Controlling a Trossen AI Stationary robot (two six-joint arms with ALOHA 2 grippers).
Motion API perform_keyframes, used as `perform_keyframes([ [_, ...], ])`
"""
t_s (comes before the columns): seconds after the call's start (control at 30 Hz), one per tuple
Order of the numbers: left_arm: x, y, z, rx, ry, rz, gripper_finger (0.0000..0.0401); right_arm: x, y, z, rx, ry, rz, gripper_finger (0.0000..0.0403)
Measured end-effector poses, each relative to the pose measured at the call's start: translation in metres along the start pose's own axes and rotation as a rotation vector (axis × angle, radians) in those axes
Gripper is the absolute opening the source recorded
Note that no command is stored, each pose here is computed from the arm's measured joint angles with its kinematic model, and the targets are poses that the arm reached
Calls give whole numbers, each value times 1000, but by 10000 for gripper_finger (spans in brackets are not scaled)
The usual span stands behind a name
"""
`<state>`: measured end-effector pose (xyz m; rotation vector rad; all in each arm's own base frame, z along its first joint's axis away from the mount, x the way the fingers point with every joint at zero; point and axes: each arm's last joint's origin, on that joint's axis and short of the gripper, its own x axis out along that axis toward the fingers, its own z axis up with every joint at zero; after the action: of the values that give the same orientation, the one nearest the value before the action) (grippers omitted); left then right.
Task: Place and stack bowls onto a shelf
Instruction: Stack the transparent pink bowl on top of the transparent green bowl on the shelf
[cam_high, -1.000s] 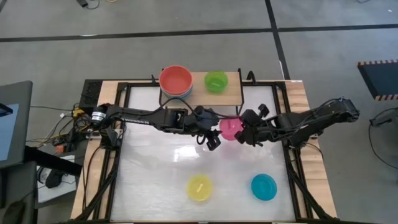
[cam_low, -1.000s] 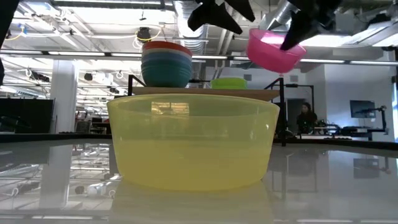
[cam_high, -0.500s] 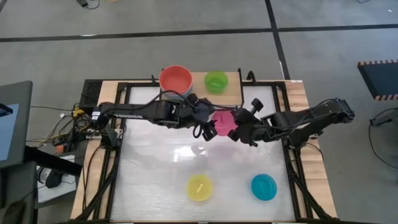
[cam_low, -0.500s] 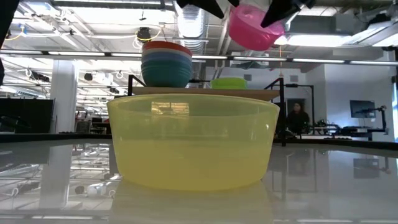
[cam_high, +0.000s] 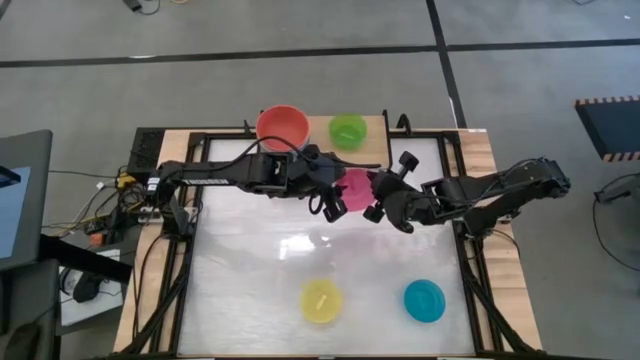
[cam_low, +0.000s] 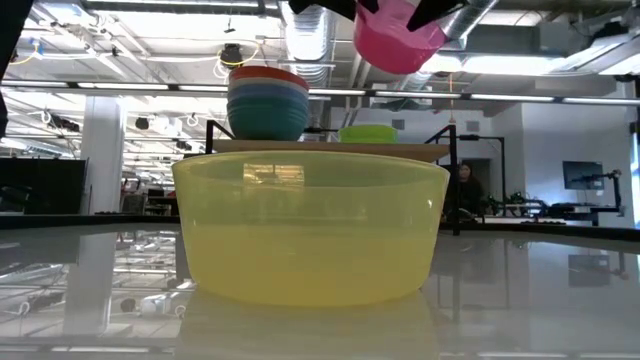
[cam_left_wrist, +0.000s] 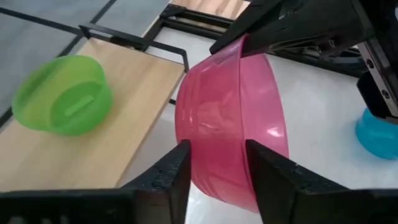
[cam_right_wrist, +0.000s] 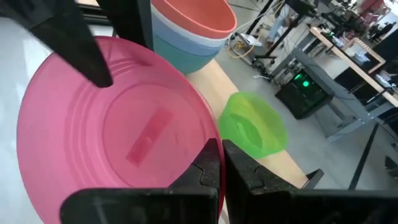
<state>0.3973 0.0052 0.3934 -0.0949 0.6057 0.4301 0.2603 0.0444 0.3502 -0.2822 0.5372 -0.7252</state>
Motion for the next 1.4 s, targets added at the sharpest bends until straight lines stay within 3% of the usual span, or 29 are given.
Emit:
perform_keyframes([
  [0.23,2,7,2,-2,-3,19,50,0,0,0,-49,0,-3,27],
  [0.37,3,9,2,25,2,34,7,-1,0,2,-51,-13,7,60],
  [0.53,5,12,2,51,-1,46,1,-4,0,6,-17,-24,34,104],
  [0.9,13,33,6,15,28,-22,1,-28,-29,45,123,-119,116,203],
  [1.13,18,59,13,-26,24,-31,0,-50,-61,56,242,-204,125,211],
  [1.4,14,99,39,-48,-138,80,0,-59,-82,55,409,-228,111,211],
])
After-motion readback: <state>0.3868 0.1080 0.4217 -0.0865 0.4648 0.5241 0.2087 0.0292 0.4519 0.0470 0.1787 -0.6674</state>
